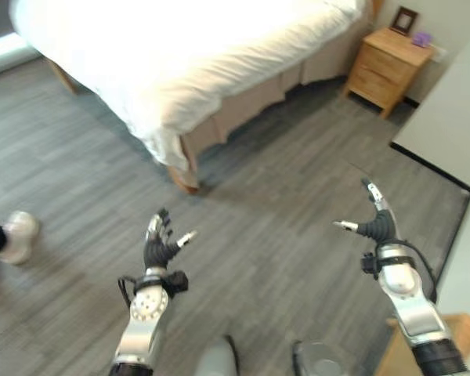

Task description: Pick up bed clothes into laundry basket.

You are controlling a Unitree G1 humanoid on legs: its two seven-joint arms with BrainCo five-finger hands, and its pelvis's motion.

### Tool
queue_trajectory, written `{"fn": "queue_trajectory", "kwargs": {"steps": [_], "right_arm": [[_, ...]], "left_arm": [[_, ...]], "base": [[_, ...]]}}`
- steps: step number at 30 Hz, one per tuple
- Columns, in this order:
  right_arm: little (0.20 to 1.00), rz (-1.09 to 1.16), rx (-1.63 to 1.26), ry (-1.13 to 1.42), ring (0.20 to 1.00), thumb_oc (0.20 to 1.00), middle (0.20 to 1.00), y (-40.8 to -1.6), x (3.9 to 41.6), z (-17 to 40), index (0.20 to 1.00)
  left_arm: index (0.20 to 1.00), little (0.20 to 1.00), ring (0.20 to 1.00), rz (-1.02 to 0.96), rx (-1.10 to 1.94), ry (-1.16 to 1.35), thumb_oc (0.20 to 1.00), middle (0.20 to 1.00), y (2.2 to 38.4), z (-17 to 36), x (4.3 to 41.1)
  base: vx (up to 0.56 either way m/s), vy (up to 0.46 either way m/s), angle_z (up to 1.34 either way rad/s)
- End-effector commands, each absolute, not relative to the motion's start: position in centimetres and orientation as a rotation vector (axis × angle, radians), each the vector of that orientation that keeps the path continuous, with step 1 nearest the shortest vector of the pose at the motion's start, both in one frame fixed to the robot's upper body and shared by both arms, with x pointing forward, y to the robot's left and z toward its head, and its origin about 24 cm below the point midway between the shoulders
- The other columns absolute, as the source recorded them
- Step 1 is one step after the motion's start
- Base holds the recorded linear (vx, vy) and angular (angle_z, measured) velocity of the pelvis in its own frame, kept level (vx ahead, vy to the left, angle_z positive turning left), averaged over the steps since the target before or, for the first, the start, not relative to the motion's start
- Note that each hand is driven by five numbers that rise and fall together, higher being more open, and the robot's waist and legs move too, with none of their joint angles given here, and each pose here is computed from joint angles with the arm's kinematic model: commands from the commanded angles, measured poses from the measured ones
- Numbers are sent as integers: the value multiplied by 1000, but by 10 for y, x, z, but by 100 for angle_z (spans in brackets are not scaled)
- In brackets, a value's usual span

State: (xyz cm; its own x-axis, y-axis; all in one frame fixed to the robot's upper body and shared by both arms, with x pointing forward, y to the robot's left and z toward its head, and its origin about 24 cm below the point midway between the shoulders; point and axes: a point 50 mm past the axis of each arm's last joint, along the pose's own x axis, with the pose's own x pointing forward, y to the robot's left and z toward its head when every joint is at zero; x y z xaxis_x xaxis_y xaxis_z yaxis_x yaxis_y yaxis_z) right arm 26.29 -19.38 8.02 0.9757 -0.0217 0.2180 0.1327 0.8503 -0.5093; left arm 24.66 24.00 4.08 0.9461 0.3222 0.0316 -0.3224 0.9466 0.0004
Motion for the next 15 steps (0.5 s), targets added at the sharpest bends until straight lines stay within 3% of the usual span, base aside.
{"fn": "queue_trajectory", "kwargs": {"steps": [1,4,7,15], "right_arm": [[1000,-102,-497,-303,1000,1000,1000,-194,275,101,1000],[1000,-77,-522,-294,1000,1000,1000,-194,282,101,1000],[1000,-85,-556,-316,1000,1000,1000,-196,288,110,1000],[1000,-59,-536,-303,1000,1000,1000,-192,291,111,1000]], "left_arm": [[1000,1000,1000,333,52,-190,1000,1000,252,75,248],[1000,1000,1000,387,-4,-191,1000,1000,255,72,249],[1000,1000,1000,392,-64,-209,1000,1000,250,74,254],[1000,1000,1000,389,-41,-151,1000,1000,260,66,254]], "base": [[238,-182,160],[229,-142,148],[6,-54,41],[16,5,102]]}}
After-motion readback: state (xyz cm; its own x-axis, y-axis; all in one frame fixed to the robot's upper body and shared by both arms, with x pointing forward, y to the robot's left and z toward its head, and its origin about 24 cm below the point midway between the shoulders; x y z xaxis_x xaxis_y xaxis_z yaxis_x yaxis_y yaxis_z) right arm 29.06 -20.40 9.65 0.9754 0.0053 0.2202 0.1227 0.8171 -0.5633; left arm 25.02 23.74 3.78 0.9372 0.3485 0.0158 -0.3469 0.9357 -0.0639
